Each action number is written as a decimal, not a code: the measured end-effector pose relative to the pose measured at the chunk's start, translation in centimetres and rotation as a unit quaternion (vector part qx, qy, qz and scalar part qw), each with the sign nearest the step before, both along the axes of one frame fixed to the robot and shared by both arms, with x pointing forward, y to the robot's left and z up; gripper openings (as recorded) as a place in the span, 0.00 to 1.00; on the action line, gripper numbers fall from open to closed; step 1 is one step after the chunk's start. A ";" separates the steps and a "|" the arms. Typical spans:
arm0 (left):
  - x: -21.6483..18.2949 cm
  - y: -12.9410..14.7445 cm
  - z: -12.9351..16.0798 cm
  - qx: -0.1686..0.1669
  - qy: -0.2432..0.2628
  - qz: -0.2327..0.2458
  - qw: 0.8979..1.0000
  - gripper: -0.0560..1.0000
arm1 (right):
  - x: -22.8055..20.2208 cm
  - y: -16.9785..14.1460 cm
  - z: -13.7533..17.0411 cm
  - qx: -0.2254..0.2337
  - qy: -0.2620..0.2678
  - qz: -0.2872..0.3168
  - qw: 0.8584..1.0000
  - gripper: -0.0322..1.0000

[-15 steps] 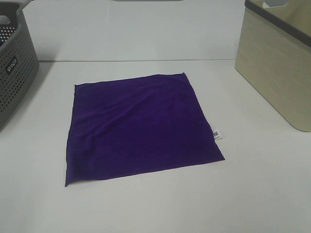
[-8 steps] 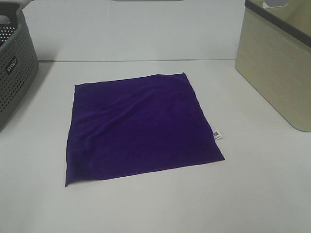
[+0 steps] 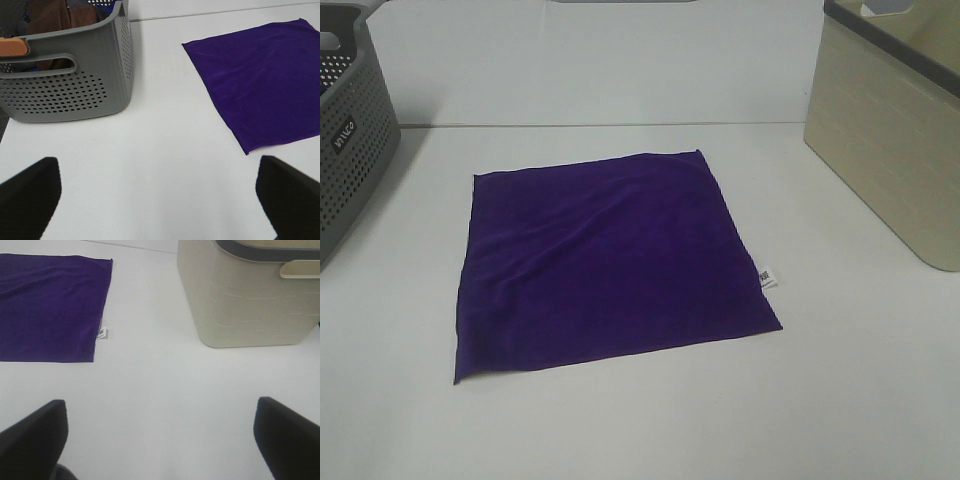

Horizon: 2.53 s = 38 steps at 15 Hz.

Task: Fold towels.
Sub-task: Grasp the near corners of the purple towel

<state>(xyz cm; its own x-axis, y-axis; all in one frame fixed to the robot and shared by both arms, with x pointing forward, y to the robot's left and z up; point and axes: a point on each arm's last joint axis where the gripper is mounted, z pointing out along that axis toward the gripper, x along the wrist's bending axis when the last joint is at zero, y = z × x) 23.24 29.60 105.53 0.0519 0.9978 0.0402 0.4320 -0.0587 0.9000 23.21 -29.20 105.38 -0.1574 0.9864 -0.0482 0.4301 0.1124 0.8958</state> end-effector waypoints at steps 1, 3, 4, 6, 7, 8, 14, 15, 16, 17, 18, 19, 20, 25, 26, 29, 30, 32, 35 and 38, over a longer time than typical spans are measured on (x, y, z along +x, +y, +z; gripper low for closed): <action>0.0 0.0 0.0 0.000 0.000 0.000 1.000 0.99 | 0.0 0.0 0.0 0.000 0.000 0.000 1.000 0.98; 0.0 0.0 0.0 0.000 0.000 0.000 1.000 0.99 | 0.0 0.0 0.0 0.000 0.000 0.000 1.000 0.98; 0.0 0.0 0.0 0.000 0.000 0.000 1.000 0.99 | 0.0 0.0 0.0 0.000 0.000 0.000 1.000 0.98; 0.0 0.0 0.0 0.000 0.000 0.000 1.000 0.99 | 0.0 0.0 0.0 0.000 0.000 0.000 1.000 0.98; 0.0 0.0 0.0 0.000 0.000 0.000 1.000 0.99 | 0.0 0.0 0.0 0.000 0.000 0.000 1.000 0.98; 0.0 0.0 0.0 0.000 0.000 0.000 1.000 0.99 | 0.0 0.0 0.0 0.000 0.000 0.000 1.000 0.98; 0.0 -0.1 0.0 -0.003 0.000 -0.002 1.000 0.99 | 0.0 0.0 0.0 0.000 0.000 0.000 1.000 0.98; 0.0 -0.1 0.0 -0.003 0.000 -0.002 1.000 0.99 | 0.0 0.0 0.0 0.000 0.000 0.000 1.000 0.98; 0.0 -0.1 0.0 -0.003 0.000 -0.002 1.000 0.99 | 0.0 0.1 0.0 0.004 0.000 0.003 1.000 0.98; 0.0 -0.1 0.0 -0.004 0.000 -0.003 1.000 0.99 | 0.0 0.1 0.0 0.007 0.000 0.005 1.000 0.98; 0.0 -0.1 0.0 -0.004 0.000 -0.003 1.000 0.99 | 0.0 0.2 0.0 0.008 0.000 0.006 1.000 0.98; 0.0 -0.1 0.0 -0.004 0.000 -0.003 1.000 0.99 | 0.0 0.2 0.0 0.008 0.000 0.006 1.000 0.98; 0.0 -0.1 0.0 -0.004 0.000 -0.003 1.000 0.99 | 0.0 0.2 0.0 0.008 0.001 0.006 1.000 0.98; 3.6 0.1 3.9 0.007 0.144 -0.008 0.990 0.99 | 4.7 0.8 4.2 0.031 0.160 0.011 0.987 0.98; 5.7 0.4 5.1 0.016 0.186 -0.004 0.982 0.99 | 7.7 1.0 5.8 0.039 0.204 0.002 0.978 0.98; 12.1 0.8 5.4 0.051 0.281 -0.019 0.958 0.99 | 17.3 1.9 5.6 0.037 0.318 0.031 0.947 0.98; 14.5 0.8 4.2 0.047 0.317 -0.028 0.947 0.99 | 20.5 2.6 4.5 0.034 0.339 0.075 0.937 0.98; 18.3 -0.4 1.1 -0.022 0.361 -0.066 0.930 0.99 | 25.2 4.6 1.6 0.089 0.345 0.168 0.919 0.98; 21.7 -3.2 -5.2 -0.160 0.380 -0.162 0.896 0.99 | 28.9 7.0 -2.4 0.194 0.344 0.299 0.869 0.98; 22.8 -2.7 -9.2 -0.190 0.412 -0.161 0.876 0.99 | 31.4 6.1 -7.4 0.233 0.410 0.295 0.831 0.98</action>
